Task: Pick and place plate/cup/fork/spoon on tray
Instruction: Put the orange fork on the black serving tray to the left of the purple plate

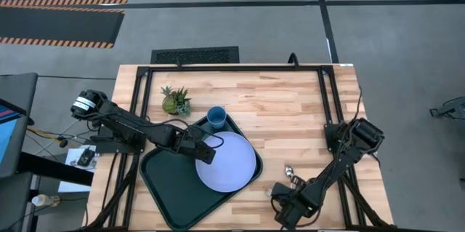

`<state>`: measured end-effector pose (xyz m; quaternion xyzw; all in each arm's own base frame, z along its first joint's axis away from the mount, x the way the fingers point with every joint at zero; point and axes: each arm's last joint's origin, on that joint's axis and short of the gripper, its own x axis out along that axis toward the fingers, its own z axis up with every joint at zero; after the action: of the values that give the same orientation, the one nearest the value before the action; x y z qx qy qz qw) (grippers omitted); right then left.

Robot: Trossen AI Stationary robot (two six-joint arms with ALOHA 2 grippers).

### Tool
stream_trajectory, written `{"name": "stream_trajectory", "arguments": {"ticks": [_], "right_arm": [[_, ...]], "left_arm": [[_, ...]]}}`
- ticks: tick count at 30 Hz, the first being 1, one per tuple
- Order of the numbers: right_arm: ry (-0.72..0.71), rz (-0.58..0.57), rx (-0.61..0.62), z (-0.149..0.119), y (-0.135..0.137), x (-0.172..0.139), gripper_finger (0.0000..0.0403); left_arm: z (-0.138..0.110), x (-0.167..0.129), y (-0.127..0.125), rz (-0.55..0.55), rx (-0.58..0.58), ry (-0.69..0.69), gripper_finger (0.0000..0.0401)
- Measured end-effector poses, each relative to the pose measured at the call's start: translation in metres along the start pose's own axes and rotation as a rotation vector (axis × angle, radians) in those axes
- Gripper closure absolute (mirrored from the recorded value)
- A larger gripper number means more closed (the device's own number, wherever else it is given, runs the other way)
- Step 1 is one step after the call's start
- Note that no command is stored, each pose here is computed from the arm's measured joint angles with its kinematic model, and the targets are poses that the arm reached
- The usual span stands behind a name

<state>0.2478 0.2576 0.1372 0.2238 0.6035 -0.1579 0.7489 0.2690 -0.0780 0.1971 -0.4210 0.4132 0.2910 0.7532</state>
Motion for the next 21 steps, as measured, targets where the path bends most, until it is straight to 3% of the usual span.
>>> {"name": "stream_trajectory", "arguments": {"ticks": [10,16,21], "right_arm": [[0.014,-0.016,0.049,0.007,-0.008,-0.014,0.0398],[-0.014,0.033,0.056,0.009,-0.014,-0.048,0.04],[-0.098,0.183,0.031,0.017,-0.02,-0.095,0.0401]], "left_arm": [[0.001,-0.003,-0.004,-0.053,-0.007,0.01,0.0113],[0.005,-0.016,-0.007,-0.125,-0.004,-0.012,0.0113],[0.013,-0.036,-0.015,-0.269,0.099,-0.083,0.0113]]}}
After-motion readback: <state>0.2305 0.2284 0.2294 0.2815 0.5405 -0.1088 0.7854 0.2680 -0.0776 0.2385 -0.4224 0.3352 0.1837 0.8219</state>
